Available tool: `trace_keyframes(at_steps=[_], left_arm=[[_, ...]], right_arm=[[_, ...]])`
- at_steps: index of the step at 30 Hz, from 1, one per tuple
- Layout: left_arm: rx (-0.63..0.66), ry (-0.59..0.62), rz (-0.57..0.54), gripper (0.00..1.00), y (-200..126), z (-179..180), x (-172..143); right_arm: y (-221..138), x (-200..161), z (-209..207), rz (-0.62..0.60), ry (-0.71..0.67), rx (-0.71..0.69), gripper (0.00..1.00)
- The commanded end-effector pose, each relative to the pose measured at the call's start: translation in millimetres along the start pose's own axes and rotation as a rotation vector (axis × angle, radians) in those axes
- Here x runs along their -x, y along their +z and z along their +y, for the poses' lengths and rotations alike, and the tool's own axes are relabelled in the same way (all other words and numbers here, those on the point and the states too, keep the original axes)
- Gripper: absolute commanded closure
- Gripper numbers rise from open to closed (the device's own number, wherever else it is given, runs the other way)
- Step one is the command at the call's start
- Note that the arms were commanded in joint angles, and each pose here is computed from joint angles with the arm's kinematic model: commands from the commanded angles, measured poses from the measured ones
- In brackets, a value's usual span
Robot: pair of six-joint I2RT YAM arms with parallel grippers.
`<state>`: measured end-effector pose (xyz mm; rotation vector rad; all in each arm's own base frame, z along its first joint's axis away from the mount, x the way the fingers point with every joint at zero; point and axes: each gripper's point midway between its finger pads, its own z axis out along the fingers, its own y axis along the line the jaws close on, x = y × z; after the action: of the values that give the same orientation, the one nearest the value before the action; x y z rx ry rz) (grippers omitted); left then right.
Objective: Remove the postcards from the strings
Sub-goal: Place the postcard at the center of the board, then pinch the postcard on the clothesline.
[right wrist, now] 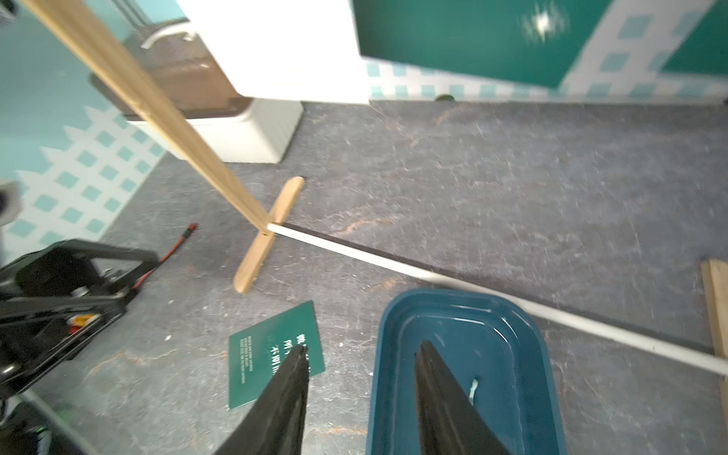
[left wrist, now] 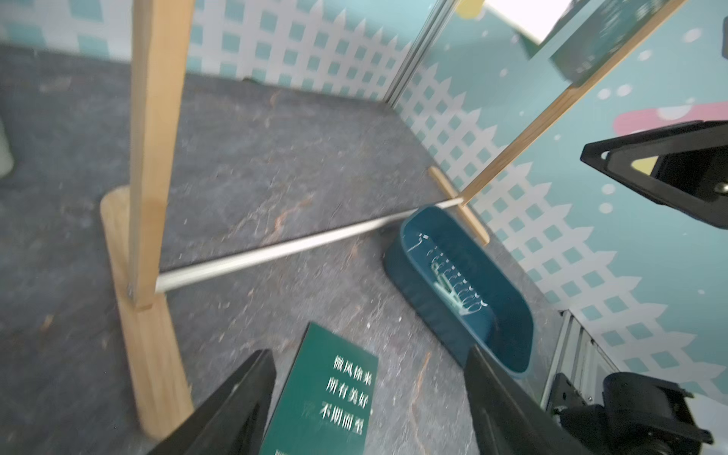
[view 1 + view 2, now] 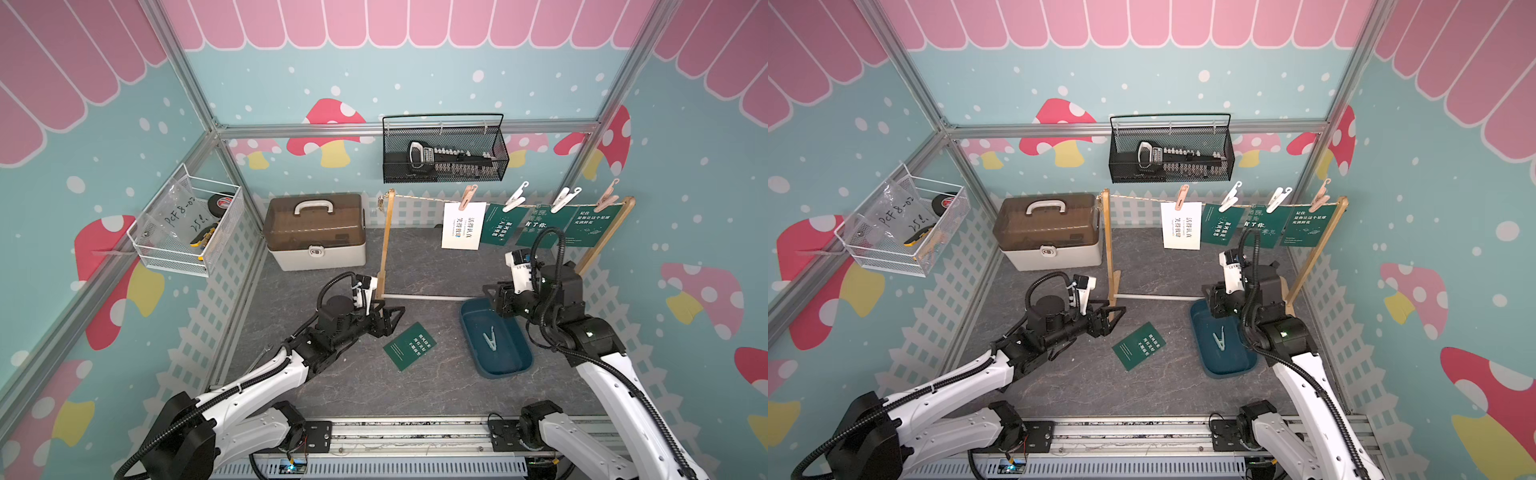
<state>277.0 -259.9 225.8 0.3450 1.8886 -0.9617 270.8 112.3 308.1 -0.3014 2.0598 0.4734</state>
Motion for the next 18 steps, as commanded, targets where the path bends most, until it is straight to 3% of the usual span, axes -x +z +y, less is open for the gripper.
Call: trace_keyframes(at_steps=[1, 7, 12, 18], left_arm=[[-0.108, 0.132, -0.191, 0.2, 4.3, -32.4, 61.2], [-0.187, 0.216, -0.328, 0.21, 30.6, -57.4, 114.2], [-0.24, 0.232, -0.333, 0.22, 61.8, -70.9, 130.3], [-0.246, 0.226, -0.335, 0.23, 95.5, -69.7, 137.7]], right_arm=[[-24.2, 23.0, 32.2, -0.034, -0.144, 0.143, 0.56], [-47.3, 84.0, 61.6, -0.139, -0.271, 0.247, 0.55], [-58.2, 133.2, 84.1, -0.217, -0.388, 0.335, 0.54], [-59.7, 186.2, 98.8, -0.244, -0.434, 0.451, 0.51]])
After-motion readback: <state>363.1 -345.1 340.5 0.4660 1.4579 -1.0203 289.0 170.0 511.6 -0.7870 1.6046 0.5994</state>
